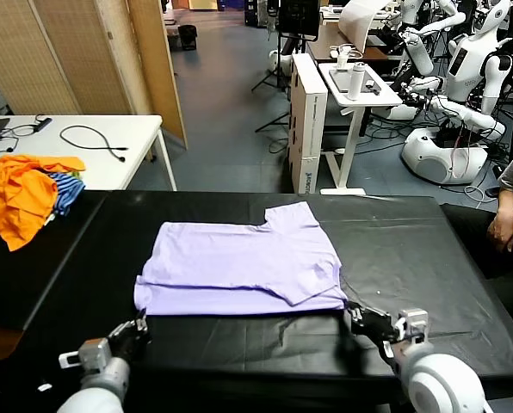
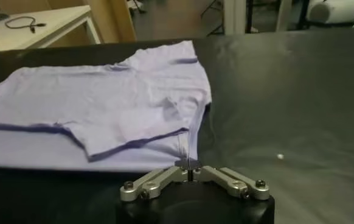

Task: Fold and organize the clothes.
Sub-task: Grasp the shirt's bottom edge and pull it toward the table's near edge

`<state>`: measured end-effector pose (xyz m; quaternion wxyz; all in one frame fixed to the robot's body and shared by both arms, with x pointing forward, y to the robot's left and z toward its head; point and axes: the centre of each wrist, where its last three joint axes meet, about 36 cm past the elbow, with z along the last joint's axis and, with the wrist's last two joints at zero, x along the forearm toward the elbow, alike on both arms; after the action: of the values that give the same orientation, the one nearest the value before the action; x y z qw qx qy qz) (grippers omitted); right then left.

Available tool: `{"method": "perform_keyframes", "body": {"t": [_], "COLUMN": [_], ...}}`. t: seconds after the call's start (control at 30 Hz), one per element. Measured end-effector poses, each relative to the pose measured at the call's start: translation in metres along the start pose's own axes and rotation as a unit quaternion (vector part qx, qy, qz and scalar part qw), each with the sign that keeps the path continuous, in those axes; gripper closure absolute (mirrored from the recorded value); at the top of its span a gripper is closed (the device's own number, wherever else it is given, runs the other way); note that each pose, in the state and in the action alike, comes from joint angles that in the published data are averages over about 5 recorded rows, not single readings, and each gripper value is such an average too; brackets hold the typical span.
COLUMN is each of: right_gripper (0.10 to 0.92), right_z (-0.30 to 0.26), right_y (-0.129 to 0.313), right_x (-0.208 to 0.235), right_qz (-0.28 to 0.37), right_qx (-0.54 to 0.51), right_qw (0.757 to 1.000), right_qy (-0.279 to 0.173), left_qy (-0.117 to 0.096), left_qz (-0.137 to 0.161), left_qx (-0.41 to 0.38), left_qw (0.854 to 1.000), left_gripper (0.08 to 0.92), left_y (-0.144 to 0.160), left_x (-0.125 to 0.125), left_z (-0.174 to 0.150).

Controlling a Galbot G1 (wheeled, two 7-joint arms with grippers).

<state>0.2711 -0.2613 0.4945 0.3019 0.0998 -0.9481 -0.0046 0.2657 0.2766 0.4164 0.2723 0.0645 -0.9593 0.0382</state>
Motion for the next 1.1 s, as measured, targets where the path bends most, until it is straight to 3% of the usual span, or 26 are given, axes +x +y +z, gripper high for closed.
{"method": "perform_keyframes", "body": {"t": [0.37,0.5,0.6,0.73,0.83,1.0,1.1], "right_gripper": [0.878,0.740,0.556,0.295,0.161,0.117,0.116], "right_z": [0.017,0.020,0.021,0.018,0.011,-0.006,-0.020], "right_y": [0.012,0.013,0.015,0.016,0.014,0.006,-0.001], "right_x": [0.022,0.026,0.028,0.033,0.034,0.022,0.005], "right_qz": [-0.007,-0.011,-0.012,-0.017,-0.024,-0.031,-0.038], "right_qx": [0.002,0.011,0.015,0.013,0.003,-0.009,-0.012], "right_qw": [0.999,0.999,0.999,0.999,0.999,0.999,0.999], "right_qy": [0.033,0.039,0.041,0.039,0.028,-0.002,-0.024], "left_qy": [0.029,0.034,0.038,0.046,0.049,0.032,0.023], "left_qz": [-0.003,-0.005,-0.004,-0.004,-0.005,0.007,0.023], "left_qx": [-0.021,-0.020,-0.018,-0.013,-0.014,-0.011,-0.013], "left_qw": [0.999,0.999,0.999,0.999,0.999,0.999,0.999], "left_gripper": [0.852,0.843,0.741,0.486,0.316,0.115,0.095], "left_y": [0.010,0.010,0.009,0.010,0.010,0.015,0.020], "left_x": [0.040,0.046,0.050,0.055,0.058,0.057,0.050], "left_z": [0.002,0.002,0.001,-0.001,-0.004,-0.016,-0.027]}}
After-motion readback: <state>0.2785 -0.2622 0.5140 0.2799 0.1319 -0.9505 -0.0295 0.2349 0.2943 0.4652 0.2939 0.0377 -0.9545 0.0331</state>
